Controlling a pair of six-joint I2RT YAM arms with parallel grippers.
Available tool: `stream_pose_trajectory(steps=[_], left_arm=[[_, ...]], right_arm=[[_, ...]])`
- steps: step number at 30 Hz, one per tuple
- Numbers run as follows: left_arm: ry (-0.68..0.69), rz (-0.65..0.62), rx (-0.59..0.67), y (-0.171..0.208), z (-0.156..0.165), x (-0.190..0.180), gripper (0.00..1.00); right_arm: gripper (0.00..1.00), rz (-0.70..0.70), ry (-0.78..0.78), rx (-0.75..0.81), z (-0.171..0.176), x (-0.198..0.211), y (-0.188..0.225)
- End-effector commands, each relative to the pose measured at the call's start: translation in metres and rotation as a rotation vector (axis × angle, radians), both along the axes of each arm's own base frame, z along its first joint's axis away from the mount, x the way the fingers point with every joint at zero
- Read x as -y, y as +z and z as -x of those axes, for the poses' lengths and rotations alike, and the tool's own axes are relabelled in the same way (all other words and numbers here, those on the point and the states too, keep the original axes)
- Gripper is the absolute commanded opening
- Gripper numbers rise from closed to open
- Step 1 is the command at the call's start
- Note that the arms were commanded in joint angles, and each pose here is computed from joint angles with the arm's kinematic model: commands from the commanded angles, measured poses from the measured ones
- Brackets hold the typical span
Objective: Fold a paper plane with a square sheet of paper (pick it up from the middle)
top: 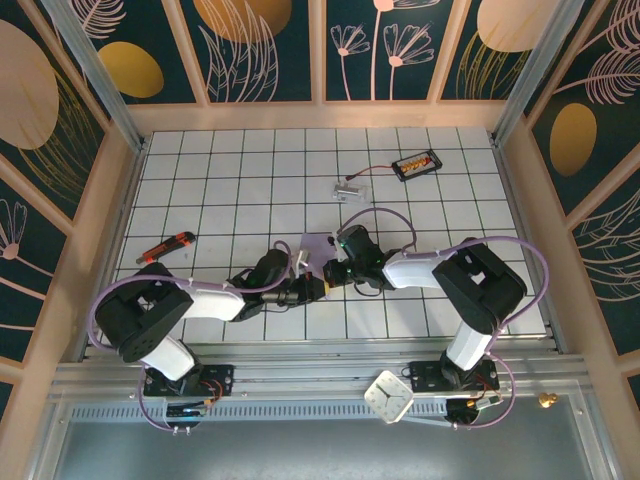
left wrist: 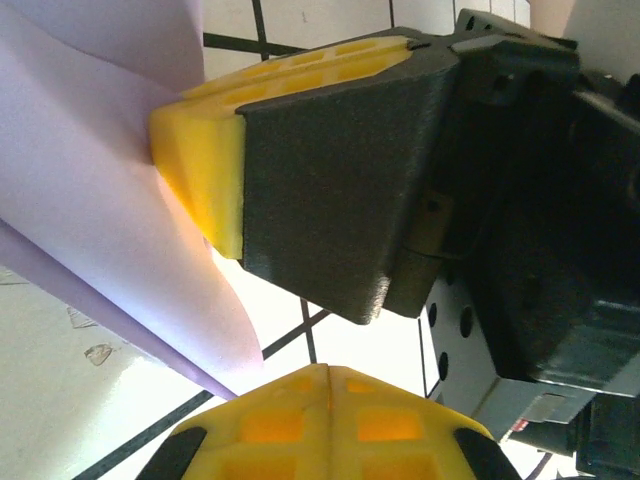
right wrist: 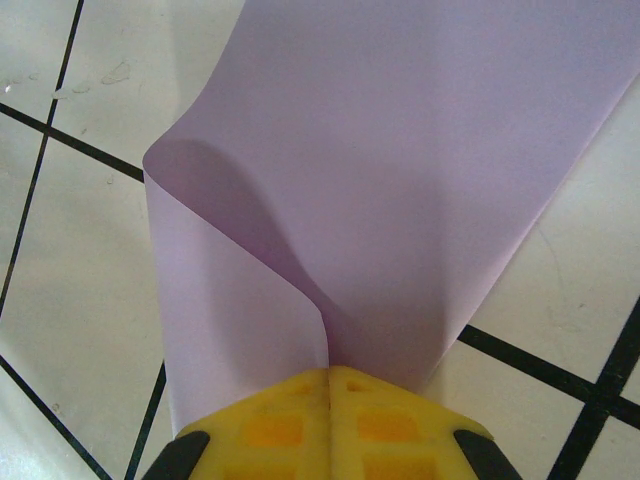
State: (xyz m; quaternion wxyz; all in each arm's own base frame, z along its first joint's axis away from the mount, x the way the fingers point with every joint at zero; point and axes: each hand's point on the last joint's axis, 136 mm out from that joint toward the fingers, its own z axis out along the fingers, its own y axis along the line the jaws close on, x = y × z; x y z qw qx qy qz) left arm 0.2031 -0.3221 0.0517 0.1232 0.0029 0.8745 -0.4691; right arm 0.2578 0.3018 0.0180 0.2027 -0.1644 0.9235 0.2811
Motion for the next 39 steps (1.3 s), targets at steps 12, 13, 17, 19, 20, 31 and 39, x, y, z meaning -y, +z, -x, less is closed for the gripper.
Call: stream_pose_trajectory(steps=[12, 13, 17, 19, 20, 31, 39], left_arm=[[-0.017, 0.014, -0.017, -0.006, -0.003, 0.011, 0.0], [-0.019, 0.013, -0.019, -0.006, -0.002, 0.012, 0.0], [-0.023, -0.014, -0.034, -0.013, 0.001, 0.008, 0.0], [-0.024, -0.032, -0.041, -0.017, 0.002, 0.007, 0.0], [-0.025, -0.041, -0.047, -0.02, 0.003, 0.005, 0.0], [-0.054, -0.086, -0.07, -0.033, 0.009, 0.002, 0.0], [-0.059, -0.113, -0.095, -0.045, 0.014, -0.004, 0.0]], right_arm=[[0.0, 0.129, -0.028, -0.08, 0.018, 0.027, -0.034], [0.0, 0.129, -0.029, -0.08, 0.018, 0.027, -0.034], [0.0, 0.127, -0.028, -0.079, 0.018, 0.027, -0.034], [0.0, 0.129, -0.027, -0.078, 0.017, 0.027, -0.035], [0.0, 0.129, -0.027, -0.08, 0.018, 0.027, -0.035], [0.0, 0.127, -0.021, -0.081, 0.018, 0.026, -0.035], [0.0, 0.129, -0.019, -0.083, 0.019, 0.027, -0.035]])
